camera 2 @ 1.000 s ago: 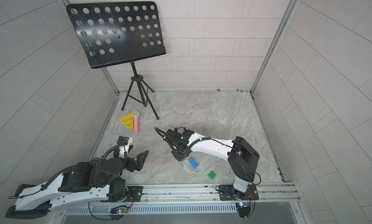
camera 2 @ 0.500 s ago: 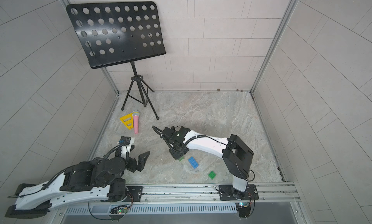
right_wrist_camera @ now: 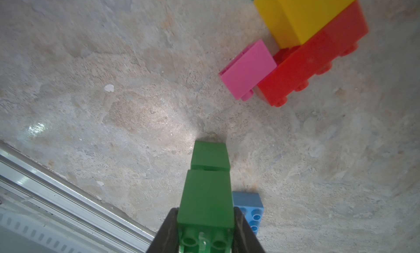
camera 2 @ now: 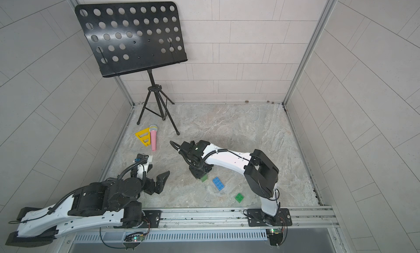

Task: Assemble the letter r with lego
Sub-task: Assemble the lego brick with the lego brick.

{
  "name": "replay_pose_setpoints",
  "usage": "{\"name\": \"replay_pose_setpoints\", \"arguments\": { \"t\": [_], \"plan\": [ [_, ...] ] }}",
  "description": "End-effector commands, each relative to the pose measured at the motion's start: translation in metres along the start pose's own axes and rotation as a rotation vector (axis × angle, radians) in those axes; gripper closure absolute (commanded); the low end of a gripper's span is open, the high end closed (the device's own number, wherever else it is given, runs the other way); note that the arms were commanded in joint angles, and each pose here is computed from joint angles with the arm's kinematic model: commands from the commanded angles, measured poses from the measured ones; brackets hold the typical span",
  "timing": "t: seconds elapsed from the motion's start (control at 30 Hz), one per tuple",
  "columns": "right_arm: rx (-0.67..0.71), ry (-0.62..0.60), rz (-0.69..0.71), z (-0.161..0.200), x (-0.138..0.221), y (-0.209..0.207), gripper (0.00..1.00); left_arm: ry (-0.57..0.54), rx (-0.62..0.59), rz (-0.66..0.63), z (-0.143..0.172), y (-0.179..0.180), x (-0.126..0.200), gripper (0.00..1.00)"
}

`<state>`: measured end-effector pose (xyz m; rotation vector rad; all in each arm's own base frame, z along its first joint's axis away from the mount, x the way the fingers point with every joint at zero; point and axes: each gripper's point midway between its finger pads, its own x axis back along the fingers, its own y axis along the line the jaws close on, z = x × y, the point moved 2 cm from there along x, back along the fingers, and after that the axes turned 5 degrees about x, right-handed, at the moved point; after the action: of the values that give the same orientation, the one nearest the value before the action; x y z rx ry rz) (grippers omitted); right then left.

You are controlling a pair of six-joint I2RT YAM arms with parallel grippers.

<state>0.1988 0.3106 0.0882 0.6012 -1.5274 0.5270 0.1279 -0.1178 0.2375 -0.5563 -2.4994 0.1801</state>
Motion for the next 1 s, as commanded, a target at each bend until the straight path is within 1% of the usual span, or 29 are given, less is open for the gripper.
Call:
{"name": "replay_pose_setpoints", "arguments": {
  "t": [0.0,0.2,0.33,0.53,0.8,0.97],
  "plan": [
    [-0.028,0.347,0.057,0.059,-0.101,-0.009,1.0,-0.005,-0.01,-0.002,0.0,0.0,-0.001,0.0],
    [-0.042,0.386,0.07,0.062,-0.119,-0.011,1.0,-0.002,-0.01,0.008,0.001,-0.002,-0.001,0.0],
    [-0.057,0.374,0.084,0.058,-0.124,-0.015,1.0,0.0,-0.01,0.013,0.002,-0.002,-0.001,0.0],
    [-0.058,0.325,0.117,0.048,-0.119,-0.019,1.0,0.002,-0.012,0.02,0.002,-0.003,-0.002,0.0],
    [-0.085,0.253,0.173,0.043,-0.107,-0.029,1.0,0.005,-0.02,0.024,0.003,-0.005,-0.002,0.0],
    [-0.097,0.256,0.172,0.046,-0.109,-0.029,1.0,0.015,-0.034,0.023,0.004,-0.008,-0.004,0.0]
  ]
}}
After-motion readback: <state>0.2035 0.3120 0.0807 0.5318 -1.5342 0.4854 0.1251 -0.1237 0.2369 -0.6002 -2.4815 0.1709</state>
